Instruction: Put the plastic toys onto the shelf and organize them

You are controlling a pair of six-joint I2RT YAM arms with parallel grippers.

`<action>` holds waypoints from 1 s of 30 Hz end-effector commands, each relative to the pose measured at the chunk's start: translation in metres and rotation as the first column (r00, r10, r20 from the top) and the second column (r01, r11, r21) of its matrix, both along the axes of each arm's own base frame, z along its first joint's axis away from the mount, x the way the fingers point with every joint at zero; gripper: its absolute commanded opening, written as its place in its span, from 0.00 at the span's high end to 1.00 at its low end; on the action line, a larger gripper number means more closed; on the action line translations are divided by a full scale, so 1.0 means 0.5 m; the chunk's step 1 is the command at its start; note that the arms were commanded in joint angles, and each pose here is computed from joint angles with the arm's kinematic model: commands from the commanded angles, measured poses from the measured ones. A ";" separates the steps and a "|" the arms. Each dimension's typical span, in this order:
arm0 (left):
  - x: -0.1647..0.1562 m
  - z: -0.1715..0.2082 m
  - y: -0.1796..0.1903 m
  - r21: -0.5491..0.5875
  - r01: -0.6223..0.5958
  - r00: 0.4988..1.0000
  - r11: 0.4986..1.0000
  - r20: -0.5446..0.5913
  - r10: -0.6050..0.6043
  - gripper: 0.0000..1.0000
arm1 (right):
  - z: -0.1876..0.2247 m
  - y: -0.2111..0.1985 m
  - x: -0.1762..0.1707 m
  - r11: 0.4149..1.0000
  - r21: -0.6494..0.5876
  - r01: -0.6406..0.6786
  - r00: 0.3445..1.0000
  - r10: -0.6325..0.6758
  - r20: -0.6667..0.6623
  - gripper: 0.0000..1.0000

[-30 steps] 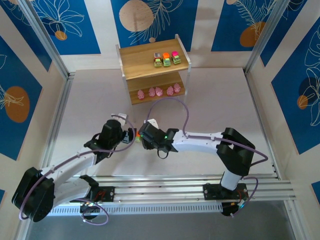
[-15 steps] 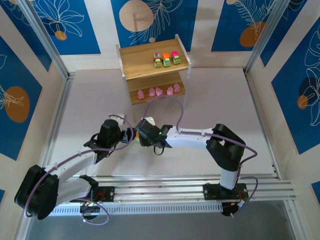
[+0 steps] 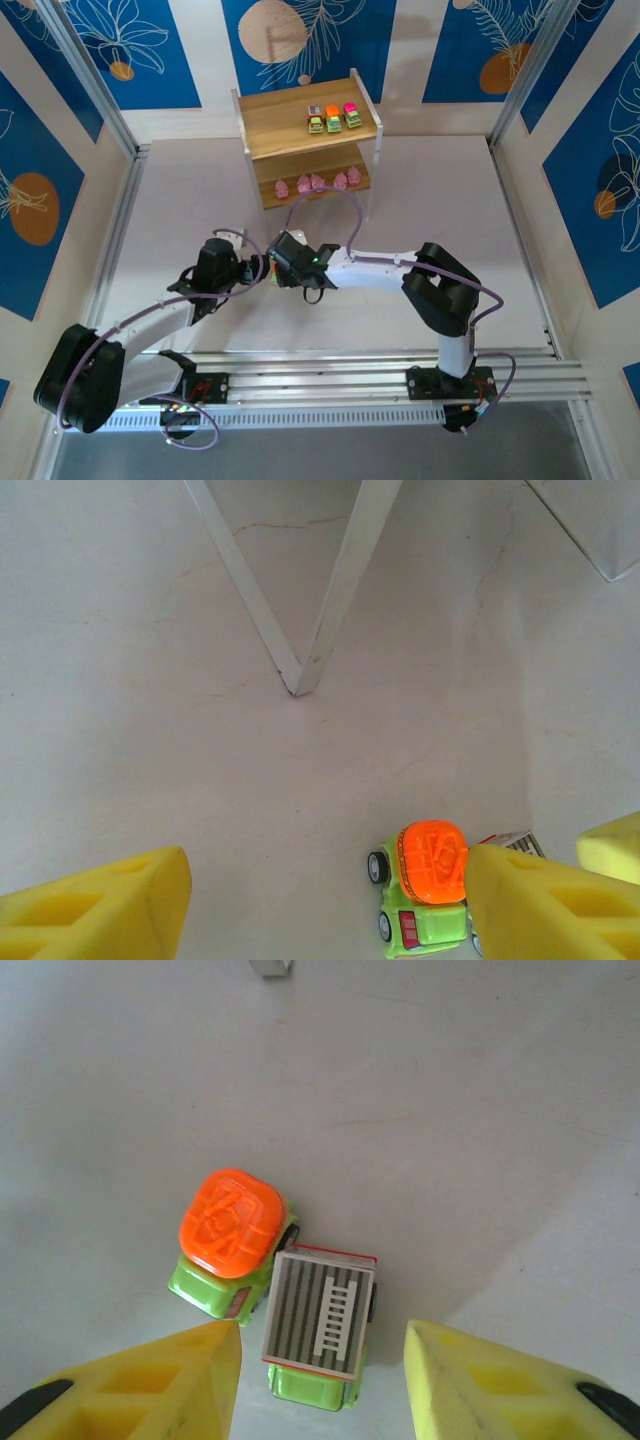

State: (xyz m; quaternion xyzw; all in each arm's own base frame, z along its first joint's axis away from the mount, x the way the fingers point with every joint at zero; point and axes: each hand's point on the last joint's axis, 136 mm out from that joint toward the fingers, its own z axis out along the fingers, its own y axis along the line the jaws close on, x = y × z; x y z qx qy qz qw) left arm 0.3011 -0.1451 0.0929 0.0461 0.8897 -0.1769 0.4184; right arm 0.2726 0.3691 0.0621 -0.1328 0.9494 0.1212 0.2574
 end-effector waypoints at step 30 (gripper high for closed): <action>0.006 -0.002 0.004 -0.055 -0.011 1.000 0.998 -0.006 0.011 0.27 | -0.004 -0.028 0.012 0.993 -0.114 0.004 1.000 -0.001 0.026 0.75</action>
